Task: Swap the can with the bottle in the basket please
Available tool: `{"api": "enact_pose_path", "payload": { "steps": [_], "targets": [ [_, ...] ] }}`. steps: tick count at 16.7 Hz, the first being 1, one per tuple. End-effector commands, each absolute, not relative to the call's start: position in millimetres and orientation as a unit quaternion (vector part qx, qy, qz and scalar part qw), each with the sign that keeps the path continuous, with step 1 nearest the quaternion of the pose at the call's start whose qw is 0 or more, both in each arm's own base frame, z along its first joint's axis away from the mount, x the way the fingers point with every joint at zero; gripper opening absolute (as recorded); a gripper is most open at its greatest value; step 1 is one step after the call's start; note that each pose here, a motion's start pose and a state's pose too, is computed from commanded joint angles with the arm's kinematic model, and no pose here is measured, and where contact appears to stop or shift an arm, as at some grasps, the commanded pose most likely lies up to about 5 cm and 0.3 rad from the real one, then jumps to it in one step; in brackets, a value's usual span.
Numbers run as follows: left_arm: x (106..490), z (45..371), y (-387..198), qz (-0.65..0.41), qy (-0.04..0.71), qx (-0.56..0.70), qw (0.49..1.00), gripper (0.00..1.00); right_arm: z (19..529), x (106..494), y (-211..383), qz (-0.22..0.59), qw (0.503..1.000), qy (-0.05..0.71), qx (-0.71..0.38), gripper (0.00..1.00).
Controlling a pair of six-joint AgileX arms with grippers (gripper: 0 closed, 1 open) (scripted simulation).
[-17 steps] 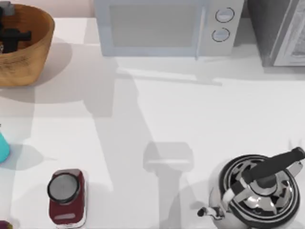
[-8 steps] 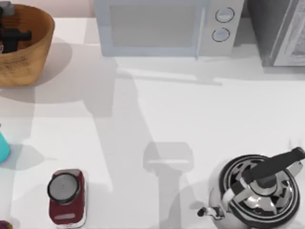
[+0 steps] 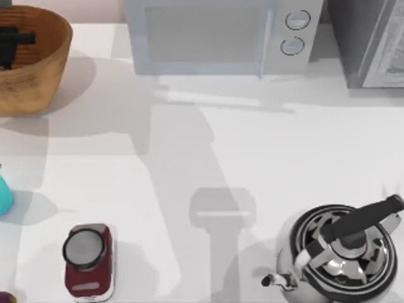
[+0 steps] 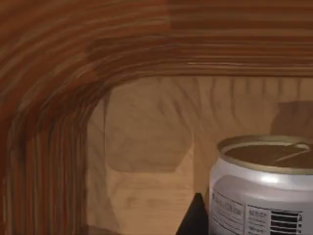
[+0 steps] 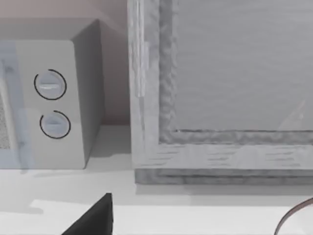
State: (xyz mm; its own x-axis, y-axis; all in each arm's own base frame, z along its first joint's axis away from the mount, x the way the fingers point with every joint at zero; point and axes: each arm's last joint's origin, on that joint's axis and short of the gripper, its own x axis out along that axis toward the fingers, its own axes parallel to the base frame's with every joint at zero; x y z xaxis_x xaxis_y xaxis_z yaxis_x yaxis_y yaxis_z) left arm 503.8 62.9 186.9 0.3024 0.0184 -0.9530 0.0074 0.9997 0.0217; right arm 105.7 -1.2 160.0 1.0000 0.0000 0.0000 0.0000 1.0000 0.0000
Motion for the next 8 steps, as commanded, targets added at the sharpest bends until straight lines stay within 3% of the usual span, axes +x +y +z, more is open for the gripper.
{"api": "enact_pose_path", "payload": {
  "steps": [4,8],
  "targets": [
    [455,246,45,0.029,0.537,0.041,0.842,0.00,160,106,-1,0.000,1.000,0.000,0.000,1.00],
    [359,297,24,0.050,0.453,0.060,0.888,0.00,160,106,-1,0.000,1.000,0.000,0.000,1.00]
  ]
}}
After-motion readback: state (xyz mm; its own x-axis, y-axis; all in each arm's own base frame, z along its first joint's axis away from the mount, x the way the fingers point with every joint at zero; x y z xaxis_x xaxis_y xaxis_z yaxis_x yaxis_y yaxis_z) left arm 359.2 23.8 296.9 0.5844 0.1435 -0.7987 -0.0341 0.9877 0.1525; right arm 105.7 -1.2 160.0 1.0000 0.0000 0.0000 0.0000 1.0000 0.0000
